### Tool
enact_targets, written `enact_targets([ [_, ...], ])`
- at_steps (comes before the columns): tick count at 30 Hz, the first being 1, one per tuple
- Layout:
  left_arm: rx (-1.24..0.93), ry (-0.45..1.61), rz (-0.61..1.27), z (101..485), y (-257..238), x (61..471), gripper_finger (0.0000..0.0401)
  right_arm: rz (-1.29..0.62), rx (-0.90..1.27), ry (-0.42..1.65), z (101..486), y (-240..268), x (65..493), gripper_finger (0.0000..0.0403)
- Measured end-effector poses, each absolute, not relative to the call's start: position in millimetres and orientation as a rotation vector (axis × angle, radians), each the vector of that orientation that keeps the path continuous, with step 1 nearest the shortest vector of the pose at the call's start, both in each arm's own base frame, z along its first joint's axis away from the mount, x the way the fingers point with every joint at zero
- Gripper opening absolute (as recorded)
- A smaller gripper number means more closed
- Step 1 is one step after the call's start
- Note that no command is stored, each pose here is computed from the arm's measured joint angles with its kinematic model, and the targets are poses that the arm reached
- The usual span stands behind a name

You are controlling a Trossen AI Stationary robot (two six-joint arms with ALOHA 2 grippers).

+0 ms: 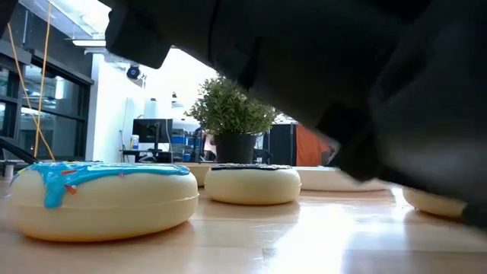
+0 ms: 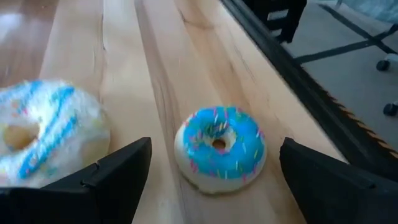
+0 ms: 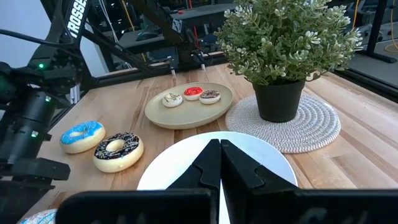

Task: Pick & Place donuts
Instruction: Put the small blue donut on the brown plate

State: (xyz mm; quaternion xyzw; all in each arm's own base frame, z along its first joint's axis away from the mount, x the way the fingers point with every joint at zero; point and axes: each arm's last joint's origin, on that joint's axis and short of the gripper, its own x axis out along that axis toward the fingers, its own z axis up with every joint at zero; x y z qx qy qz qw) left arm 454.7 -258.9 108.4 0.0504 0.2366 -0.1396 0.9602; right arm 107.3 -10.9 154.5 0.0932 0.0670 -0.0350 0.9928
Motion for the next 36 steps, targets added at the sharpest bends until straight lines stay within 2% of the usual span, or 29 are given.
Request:
enact_targets([
  [17, 0.092, 0.493, -0.3, 99, -263, 467, 0.0341, -0.069, 0.186, 0.133, 155, -11, 107, 0.0],
  [28, 0.091, 0.515, -0.324, 98, -263, 466, 0.0268, -0.07, 0.187, 0.133, 155, -11, 107, 0.0],
  [36, 0.093, 0.518, -0.324, 98, -262, 466, 0.0252, -0.07, 0.186, 0.133, 155, -11, 107, 0.0],
])
